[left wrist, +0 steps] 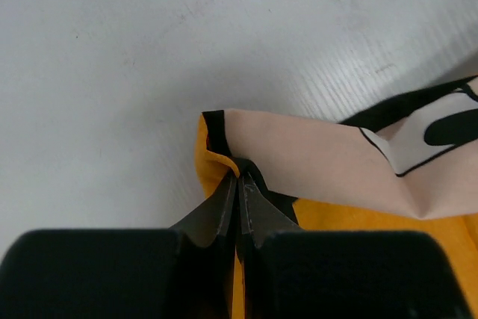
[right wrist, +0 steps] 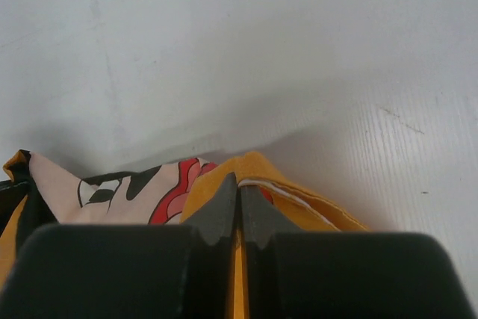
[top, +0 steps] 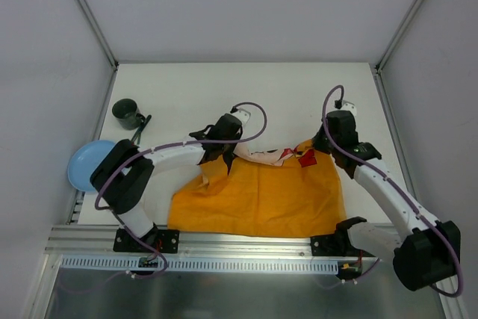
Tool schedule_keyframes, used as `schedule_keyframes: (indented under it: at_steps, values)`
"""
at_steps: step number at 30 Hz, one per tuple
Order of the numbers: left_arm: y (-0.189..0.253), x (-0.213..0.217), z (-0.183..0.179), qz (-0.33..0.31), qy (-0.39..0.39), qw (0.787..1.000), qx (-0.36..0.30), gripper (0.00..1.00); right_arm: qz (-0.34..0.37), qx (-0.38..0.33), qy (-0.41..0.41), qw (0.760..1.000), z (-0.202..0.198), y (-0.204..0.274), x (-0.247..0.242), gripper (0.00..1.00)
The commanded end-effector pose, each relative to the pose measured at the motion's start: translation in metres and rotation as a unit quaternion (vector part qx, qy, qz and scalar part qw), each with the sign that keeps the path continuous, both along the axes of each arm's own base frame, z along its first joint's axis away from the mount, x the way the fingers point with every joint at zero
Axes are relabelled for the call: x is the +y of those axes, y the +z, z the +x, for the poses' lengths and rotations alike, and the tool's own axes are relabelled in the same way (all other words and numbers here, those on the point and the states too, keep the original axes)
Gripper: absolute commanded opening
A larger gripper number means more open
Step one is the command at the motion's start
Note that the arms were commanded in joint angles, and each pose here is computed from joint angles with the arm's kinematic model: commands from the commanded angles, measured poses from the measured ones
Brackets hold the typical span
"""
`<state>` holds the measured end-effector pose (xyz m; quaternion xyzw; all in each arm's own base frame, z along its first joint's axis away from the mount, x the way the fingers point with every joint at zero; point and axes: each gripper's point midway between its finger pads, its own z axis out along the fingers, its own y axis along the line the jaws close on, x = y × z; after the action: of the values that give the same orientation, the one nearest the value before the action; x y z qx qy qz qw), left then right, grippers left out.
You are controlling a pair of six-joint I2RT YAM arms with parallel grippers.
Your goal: Set the dinner table for one person
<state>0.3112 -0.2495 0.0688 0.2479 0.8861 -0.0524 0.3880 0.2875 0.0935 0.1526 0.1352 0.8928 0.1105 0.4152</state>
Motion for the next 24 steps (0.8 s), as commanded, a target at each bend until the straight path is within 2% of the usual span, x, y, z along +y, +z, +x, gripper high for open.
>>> schedule_keyframes:
  at_steps: [1, 2, 5, 14, 24]
  values:
    - [0.023, -0.017, 0.053, -0.015, -0.001, 0.998, -0.061, 0.0, -0.02, -0.041, -0.021, 0.999, 0.037, -0.001, -0.003, 0.0]
    - [0.009, -0.016, 0.057, 0.006, -0.007, 0.999, -0.051, 0.0, -0.027, -0.024, -0.023, 0.999, 0.043, -0.014, -0.004, 0.0]
    - [0.002, -0.012, 0.074, 0.034, -0.008, 0.998, -0.053, 0.0, -0.032, -0.016, -0.021, 0.999, 0.06, -0.026, -0.001, 0.0]
    - [0.001, 0.013, 0.118, 0.085, 0.001, 0.994, -0.067, 0.0, -0.057, 0.014, -0.023, 0.998, 0.103, -0.05, 0.002, 0.0]
    - [-0.005, 0.038, 0.153, 0.089, 0.051, 0.993, -0.059, 0.0, -0.09, 0.009, -0.061, 0.994, 0.139, -0.05, -0.014, 0.0]
